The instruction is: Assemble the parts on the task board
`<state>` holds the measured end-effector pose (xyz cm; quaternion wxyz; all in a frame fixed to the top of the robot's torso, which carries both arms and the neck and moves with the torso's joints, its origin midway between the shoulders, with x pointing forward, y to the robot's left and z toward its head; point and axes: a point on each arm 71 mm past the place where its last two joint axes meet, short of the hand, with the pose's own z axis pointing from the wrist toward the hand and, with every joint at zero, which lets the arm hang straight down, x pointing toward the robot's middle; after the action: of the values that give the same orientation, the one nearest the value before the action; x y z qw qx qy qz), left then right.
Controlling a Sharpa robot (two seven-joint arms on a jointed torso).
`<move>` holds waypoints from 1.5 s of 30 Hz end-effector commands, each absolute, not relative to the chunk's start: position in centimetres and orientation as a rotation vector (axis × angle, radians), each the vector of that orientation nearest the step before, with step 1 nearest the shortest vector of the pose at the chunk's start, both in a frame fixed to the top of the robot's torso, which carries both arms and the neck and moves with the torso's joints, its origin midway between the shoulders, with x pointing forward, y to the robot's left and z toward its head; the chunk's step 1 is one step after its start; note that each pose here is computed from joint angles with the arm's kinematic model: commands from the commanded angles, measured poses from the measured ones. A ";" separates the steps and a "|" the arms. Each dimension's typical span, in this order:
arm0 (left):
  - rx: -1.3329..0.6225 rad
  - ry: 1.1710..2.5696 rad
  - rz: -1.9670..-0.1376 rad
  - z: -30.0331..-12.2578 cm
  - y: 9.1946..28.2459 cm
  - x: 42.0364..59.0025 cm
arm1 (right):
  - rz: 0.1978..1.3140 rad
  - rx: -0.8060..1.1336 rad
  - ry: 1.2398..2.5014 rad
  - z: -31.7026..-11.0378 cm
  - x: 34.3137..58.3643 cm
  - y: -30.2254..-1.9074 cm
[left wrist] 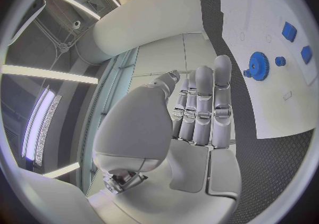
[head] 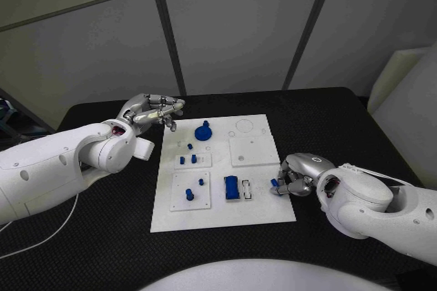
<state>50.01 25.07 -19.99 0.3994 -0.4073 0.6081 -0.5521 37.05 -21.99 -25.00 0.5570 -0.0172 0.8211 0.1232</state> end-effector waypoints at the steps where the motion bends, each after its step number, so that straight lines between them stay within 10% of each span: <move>1: -1.025 1.539 -1.413 -19.9 25.0 50.0 | 0.270 -0.070 1.989 -25.8 36.7 -21.8; 21: -1.027 1.541 -1.410 -19.9 25.1 49.9 | 0.269 -0.089 1.972 -25.9 36.5 -20.9; 45: -1.029 1.550 -1.410 -19.9 24.9 49.9 | 0.559 0.284 1.904 -24.1 35.2 -19.8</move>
<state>49.90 25.10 -19.99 0.3972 -0.4078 0.6100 -0.5512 35.18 -20.03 -24.46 0.5325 0.0870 0.8155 0.2095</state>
